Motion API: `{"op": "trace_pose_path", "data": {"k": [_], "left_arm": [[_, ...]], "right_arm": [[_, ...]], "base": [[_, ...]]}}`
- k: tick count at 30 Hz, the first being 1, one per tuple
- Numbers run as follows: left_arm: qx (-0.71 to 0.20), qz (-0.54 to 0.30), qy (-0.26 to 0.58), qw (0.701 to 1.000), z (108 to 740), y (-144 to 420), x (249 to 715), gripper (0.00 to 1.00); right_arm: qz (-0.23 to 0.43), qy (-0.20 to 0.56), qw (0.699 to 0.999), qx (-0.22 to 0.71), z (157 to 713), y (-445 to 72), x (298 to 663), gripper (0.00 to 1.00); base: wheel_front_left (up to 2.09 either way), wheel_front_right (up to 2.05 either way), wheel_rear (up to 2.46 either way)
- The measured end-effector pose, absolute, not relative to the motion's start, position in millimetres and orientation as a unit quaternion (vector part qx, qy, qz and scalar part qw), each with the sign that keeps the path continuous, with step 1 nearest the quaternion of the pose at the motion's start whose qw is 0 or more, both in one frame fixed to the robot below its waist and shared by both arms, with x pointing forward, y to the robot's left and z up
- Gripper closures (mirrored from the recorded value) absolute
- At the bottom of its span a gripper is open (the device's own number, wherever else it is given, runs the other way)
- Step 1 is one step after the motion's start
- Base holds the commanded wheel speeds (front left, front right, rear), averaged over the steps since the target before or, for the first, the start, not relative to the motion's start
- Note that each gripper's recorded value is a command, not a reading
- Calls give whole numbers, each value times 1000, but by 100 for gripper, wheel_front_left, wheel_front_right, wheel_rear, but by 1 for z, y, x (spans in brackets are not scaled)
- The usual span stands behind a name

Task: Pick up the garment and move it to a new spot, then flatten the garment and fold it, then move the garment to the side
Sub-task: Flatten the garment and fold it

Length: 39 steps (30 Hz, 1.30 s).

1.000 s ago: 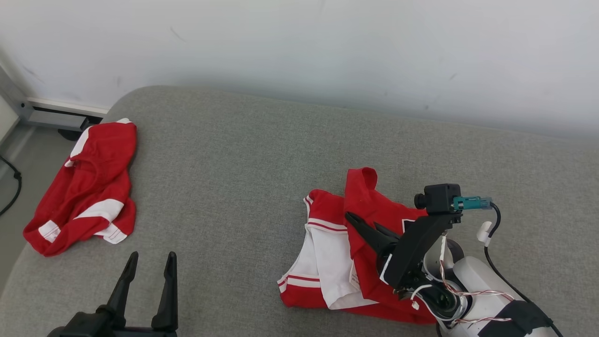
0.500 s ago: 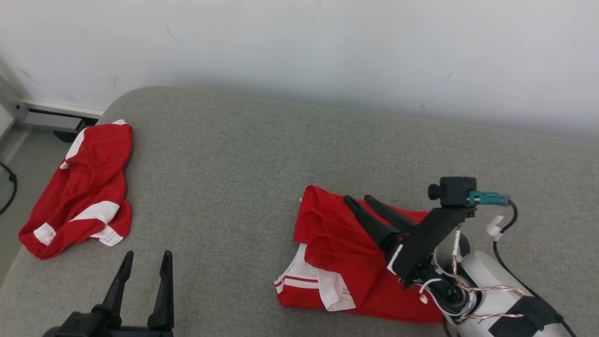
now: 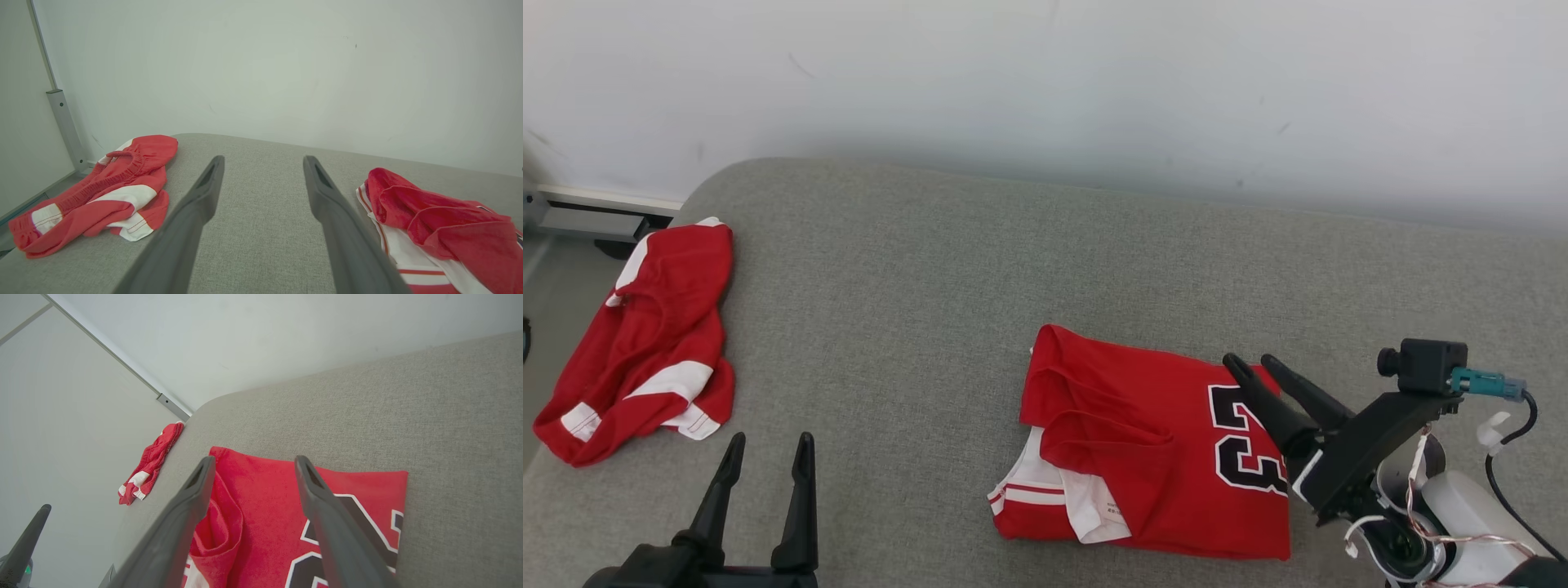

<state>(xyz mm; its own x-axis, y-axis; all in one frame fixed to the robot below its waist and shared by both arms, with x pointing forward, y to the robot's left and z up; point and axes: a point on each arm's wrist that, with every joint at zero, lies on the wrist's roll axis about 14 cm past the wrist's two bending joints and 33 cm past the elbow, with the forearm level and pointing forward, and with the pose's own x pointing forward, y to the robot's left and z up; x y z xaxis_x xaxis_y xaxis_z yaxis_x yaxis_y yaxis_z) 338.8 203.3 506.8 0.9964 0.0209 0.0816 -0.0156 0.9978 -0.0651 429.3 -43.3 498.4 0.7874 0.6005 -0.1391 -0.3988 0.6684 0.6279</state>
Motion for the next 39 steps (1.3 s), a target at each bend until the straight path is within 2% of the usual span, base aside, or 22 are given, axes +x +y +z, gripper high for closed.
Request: {"op": "trace_pose_path", "data": {"k": [15, 28, 29, 30, 32, 39], "left_arm": [[-24, 9, -48, 999, 512, 204, 337, 0], [-23, 26, -49, 998, 512, 214, 328, 0], [-22, 27, -48, 998, 512, 215, 327, 0], [-22, 30, -48, 998, 512, 217, 326, 0], [-22, 31, -48, 998, 511, 217, 325, 0], [-21, 33, -45, 998, 510, 219, 325, 0]], "right_arm": [[331, 248, 871, 265, 472, -14, 385, 0], [340, 273, 863, 256, 455, 8, 378, 0], [340, 273, 862, 257, 454, 10, 378, 34], [342, 273, 862, 255, 453, 13, 379, 89], [344, 268, 863, 257, 455, 17, 381, 100], [357, 263, 859, 256, 459, 24, 379, 100]], "base": [[0, 0, 0], [0, 0, 0], [0, 0, 0], [0, 0, 0], [0, 0, 0], [0, 0, 0]]}}
